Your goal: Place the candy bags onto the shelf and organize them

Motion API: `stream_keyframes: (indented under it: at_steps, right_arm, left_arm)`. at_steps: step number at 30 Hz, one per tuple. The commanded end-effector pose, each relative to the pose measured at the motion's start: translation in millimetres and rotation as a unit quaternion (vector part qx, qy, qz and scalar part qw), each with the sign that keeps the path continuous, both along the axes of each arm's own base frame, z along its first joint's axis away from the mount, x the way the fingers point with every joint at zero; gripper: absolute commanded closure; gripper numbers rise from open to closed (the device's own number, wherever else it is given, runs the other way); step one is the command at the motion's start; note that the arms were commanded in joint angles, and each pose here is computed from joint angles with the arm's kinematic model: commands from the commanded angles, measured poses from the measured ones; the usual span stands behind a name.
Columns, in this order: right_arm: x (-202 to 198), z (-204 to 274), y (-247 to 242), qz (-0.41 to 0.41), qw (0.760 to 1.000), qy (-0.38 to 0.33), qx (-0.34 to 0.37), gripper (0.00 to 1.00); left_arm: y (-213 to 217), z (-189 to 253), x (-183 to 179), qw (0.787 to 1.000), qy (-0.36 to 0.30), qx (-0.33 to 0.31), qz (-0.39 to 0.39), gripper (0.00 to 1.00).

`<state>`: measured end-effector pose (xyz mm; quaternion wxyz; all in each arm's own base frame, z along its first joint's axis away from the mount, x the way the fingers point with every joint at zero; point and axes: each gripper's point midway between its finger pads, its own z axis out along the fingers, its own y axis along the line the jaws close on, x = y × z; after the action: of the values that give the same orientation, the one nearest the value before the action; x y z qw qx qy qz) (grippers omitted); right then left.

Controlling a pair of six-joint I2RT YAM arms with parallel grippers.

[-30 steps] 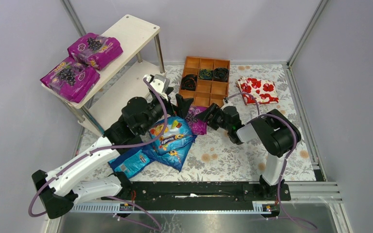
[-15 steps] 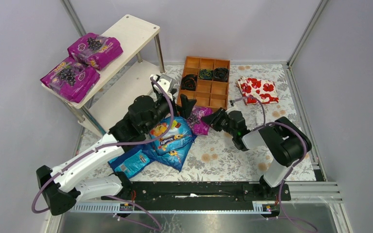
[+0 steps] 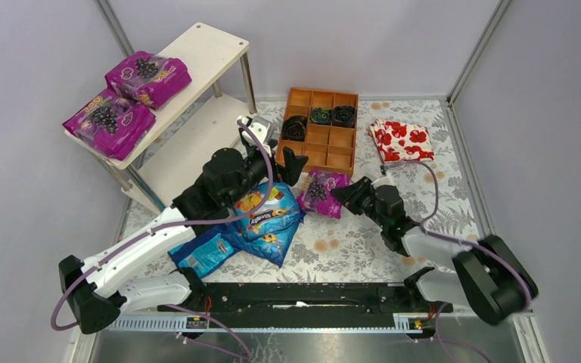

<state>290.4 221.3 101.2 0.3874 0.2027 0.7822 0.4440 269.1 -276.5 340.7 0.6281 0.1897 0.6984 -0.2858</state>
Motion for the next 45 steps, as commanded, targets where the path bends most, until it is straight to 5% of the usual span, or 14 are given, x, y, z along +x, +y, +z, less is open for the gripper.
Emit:
stream_keyframes:
  at_steps: [1, 10, 17, 21, 25, 28, 30, 40, 45]
  right_arm:
    - [-6, 39, -17, -0.026, 0.999, -0.045, 0.004, 0.86]
    - [-21, 122, -40, -0.06, 0.99, -0.124, 0.03, 0.94]
    - [-22, 199, -43, -0.073, 0.975, -0.191, 0.088, 0.97]
    - [-20, 245, -43, -0.076, 0.963, -0.232, 0.117, 0.97]
    - [-17, 285, -45, -0.085, 0.947, -0.266, 0.159, 0.97]
    - [-16, 308, -47, -0.092, 0.934, -0.278, 0.205, 0.99]
    - [-16, 324, -48, -0.091, 0.922, -0.289, 0.241, 0.99]
    - [-20, 354, -28, -0.021, 0.884, -0.275, 0.378, 1.0]
    - [-21, 346, -29, -0.016, 0.879, -0.254, 0.403, 1.0]
  left_arm:
    - [-8, 10, -1, 1.0, -0.004, -0.022, -0.013, 0.01]
    - [-3, 24, 0, 0.999, 0.006, -0.053, 0.004, 0.01]
    - [-25, 34, -13, 0.978, 0.131, -0.155, -0.044, 0.01]
    - [-8, 32, -7, 0.938, 0.226, -0.257, -0.053, 0.01]
    - [6, 18, -3, 0.864, 0.338, -0.361, -0.09, 0.01]
    - [7, 15, -13, 0.812, 0.373, -0.43, -0.131, 0.02]
    - [6, 5, -18, 0.796, 0.385, -0.45, -0.128, 0.01]
    - [-34, 5, -21, 0.796, 0.332, -0.486, -0.142, 0.01]
    - [-58, 16, -18, 0.817, 0.28, -0.485, -0.136, 0.01]
